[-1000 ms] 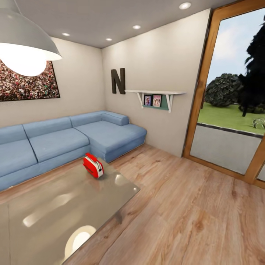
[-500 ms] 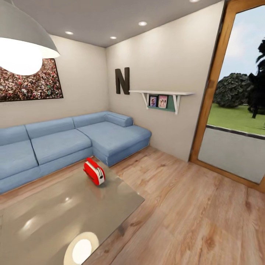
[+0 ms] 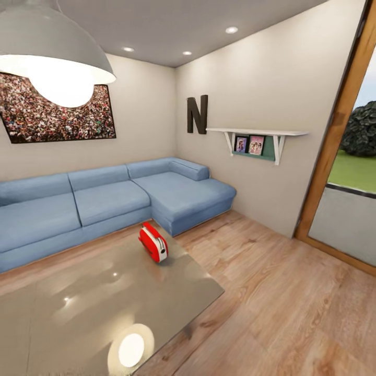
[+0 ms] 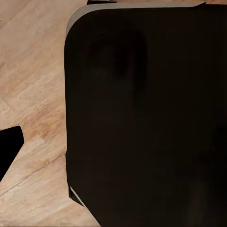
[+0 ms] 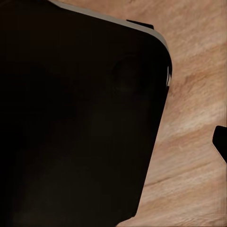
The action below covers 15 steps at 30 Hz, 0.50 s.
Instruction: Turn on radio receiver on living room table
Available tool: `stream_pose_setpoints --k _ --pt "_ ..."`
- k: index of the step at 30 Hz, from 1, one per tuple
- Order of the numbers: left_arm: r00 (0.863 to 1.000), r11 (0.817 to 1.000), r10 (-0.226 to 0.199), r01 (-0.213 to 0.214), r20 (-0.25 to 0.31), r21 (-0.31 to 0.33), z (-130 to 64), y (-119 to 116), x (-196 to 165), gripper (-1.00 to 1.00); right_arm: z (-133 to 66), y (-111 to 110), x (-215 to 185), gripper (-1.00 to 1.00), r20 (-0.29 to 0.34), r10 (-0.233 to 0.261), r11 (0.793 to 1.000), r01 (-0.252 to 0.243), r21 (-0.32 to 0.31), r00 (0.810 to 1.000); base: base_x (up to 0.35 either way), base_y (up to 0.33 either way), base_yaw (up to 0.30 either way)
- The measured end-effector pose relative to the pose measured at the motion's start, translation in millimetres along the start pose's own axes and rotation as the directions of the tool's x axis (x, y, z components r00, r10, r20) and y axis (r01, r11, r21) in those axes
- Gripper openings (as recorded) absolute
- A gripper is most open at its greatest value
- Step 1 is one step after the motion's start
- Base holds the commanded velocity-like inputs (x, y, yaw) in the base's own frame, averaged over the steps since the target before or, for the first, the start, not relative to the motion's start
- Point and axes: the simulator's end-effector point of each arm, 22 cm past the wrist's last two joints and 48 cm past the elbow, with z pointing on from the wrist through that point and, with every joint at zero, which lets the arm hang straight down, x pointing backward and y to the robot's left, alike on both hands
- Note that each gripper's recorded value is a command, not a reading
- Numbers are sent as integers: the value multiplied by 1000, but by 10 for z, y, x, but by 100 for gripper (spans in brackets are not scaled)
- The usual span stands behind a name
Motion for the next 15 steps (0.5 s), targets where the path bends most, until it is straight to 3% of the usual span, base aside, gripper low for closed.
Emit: stream_pose_setpoints --k 9,15 --pt "1000 1000 0 0 -5 0 0 1 19 100 -1 4 14 100 -3 -5 1000 5 -1 1000 10 -5 271" --pt "1000 1000 0 0 -8 -1 0 8 31 100 -1 7 26 100 -6 -6 1000 6 -2 1000 173 -130 266"
